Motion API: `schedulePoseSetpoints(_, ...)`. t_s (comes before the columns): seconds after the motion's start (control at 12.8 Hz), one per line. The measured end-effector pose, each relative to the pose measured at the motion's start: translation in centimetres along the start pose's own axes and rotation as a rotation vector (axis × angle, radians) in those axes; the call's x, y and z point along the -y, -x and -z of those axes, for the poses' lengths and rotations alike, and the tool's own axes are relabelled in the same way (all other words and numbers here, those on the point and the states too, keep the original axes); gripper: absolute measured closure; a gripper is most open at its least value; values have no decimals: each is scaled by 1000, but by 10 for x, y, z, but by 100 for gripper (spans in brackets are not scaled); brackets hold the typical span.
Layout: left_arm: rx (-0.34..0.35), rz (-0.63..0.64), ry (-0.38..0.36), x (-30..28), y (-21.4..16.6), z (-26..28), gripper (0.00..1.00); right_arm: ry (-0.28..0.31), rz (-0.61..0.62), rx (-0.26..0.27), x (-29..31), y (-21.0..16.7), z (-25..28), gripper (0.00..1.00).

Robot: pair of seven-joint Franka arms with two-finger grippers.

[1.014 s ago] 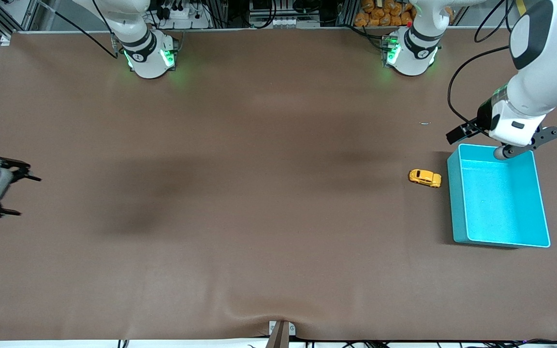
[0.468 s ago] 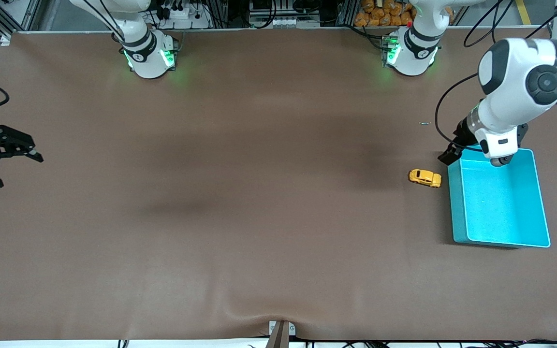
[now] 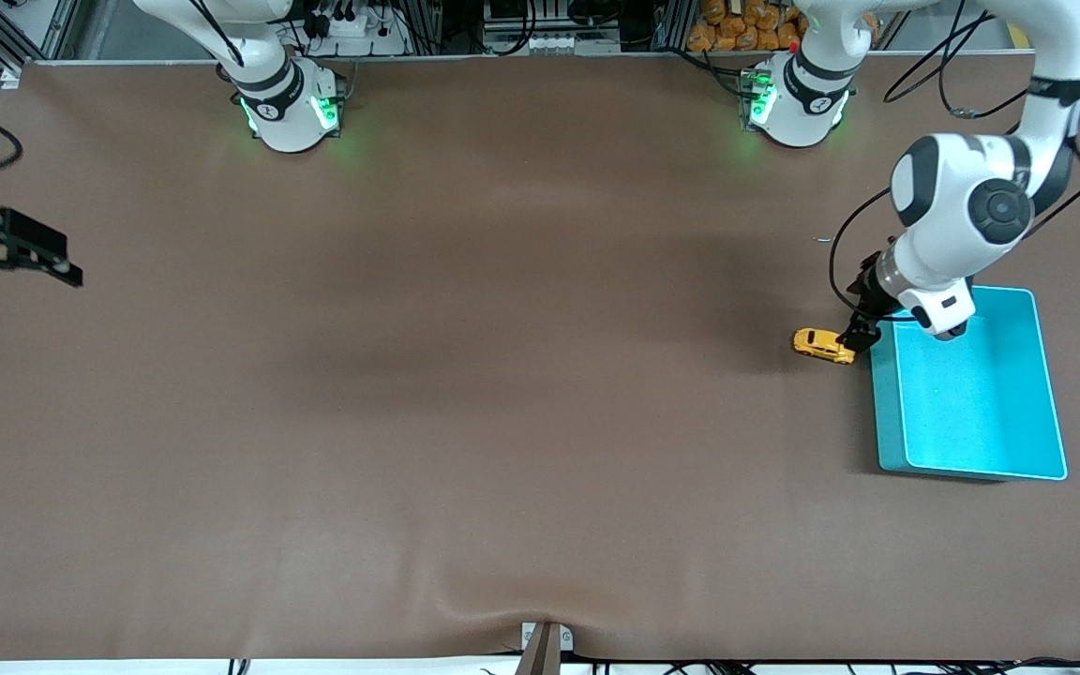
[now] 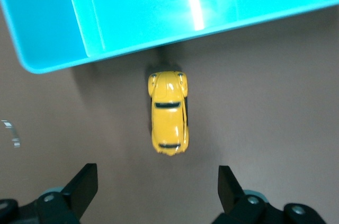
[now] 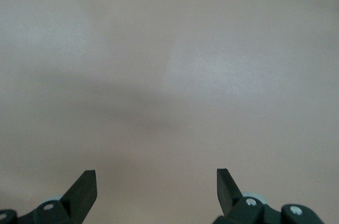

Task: Wind and store yellow beetle car
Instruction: 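Lower the left gripper and grasp the yellow car beside the bin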

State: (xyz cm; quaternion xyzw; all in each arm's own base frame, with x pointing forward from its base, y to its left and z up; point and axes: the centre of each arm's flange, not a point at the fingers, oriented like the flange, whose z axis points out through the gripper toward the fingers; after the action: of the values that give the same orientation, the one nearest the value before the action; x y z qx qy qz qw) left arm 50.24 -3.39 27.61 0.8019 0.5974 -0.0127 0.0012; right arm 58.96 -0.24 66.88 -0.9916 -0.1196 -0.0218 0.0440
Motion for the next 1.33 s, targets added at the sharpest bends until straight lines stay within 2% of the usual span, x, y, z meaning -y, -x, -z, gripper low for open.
schedulePoseSetpoints(0.31, 11, 47, 6, 6, -13, -43, 0, 24, -67, -37, 6, 29, 0, 0)
schedulePoseSetpoints(0.78, 24, 50, 8, 6, -11, -83, 0, 44, -161, -23, 7, 52, -9, 0)
schedulePoseSetpoints(0.94, 25, 48, 21, 4, -10, -91, 19, 49, -170, -21, 7, 54, -9, 0)
schedulePoseSetpoints(1.17, 21, 76, 36, -3, -10, -87, 54, 50, -176, -19, 5, 55, -10, 0)
schedulePoseSetpoints(1.33, 19, 65, 47, -11, -6, -80, 55, 50, -178, -14, 4, 55, -13, 0)
